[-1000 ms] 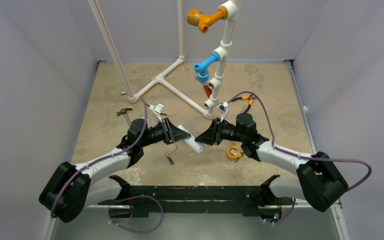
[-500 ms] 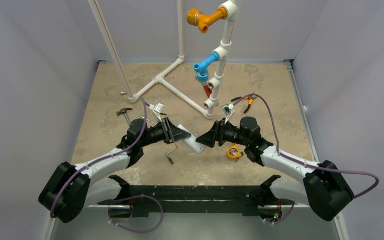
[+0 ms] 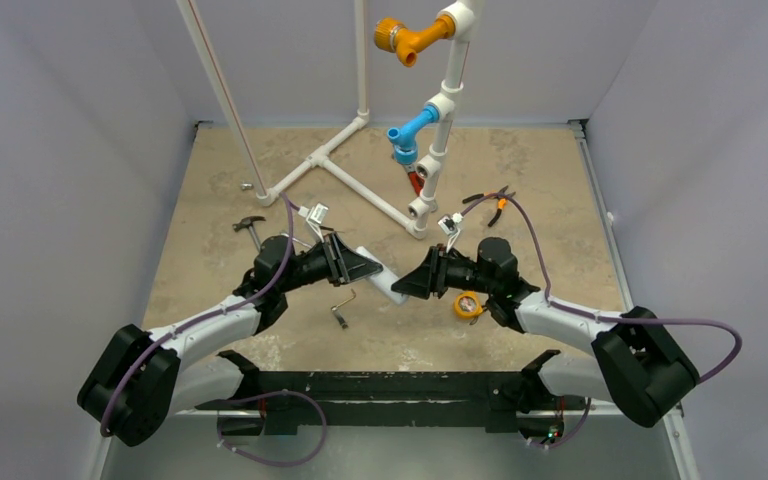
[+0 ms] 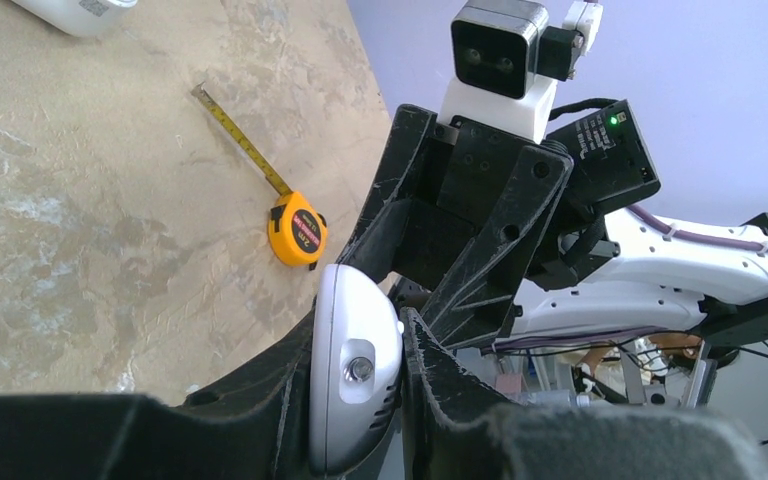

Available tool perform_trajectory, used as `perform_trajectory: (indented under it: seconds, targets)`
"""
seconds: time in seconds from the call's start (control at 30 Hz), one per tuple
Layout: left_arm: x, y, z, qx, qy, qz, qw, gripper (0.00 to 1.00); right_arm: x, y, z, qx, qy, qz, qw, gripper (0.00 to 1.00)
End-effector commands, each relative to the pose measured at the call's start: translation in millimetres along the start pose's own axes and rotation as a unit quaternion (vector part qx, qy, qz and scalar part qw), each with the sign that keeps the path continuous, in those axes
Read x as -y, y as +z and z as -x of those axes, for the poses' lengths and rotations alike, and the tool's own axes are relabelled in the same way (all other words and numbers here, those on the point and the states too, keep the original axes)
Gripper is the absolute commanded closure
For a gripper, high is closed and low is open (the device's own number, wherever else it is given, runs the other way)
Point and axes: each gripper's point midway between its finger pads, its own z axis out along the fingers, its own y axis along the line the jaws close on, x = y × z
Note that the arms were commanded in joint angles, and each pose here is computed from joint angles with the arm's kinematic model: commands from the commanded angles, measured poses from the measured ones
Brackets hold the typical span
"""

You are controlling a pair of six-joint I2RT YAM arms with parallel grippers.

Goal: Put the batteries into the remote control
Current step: Load the battery cover into the remote control.

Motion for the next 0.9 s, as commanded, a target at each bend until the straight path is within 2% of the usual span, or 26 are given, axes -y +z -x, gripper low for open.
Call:
perform_trajectory:
  seconds: [0.0, 0.07, 0.13, 0.27, 0.4, 0.67, 0.87]
  targets:
    - [36, -1, 21, 0.027, 0.043, -0.056, 0.997, 1.00, -9, 4, 8, 0.002, -0.016, 0.016, 1.000, 0.57]
    - [36, -1, 21, 0.027, 0.043, -0.056, 0.997, 1.00, -9, 5, 8, 0.001, -0.014, 0.016, 1.000, 0.60]
    - [37, -1, 22, 0.027, 0.044, -0.056, 0.997, 1.00, -9, 4, 8, 0.002, -0.015, 0.016, 1.000, 0.58]
    - [39, 0, 28, 0.033, 0.048, -0.057, 0.997, 1.00, -14, 1, 13, 0.019, -0.027, 0.023, 0.999, 0.35]
    - [50, 1, 36, 0.043, 0.058, -0.069, 0.995, 1.00, -25, 0, 22, 0.038, -0.029, 0.040, 0.998, 0.28]
    - [77, 4, 53, 0.070, 0.052, -0.128, 0.988, 1.00, -65, -7, 53, 0.115, 0.013, 0.122, 0.986, 0.28]
    - [81, 4, 60, 0.093, 0.048, -0.146, 0.984, 1.00, -73, -10, 56, 0.124, 0.020, 0.141, 0.982, 0.39]
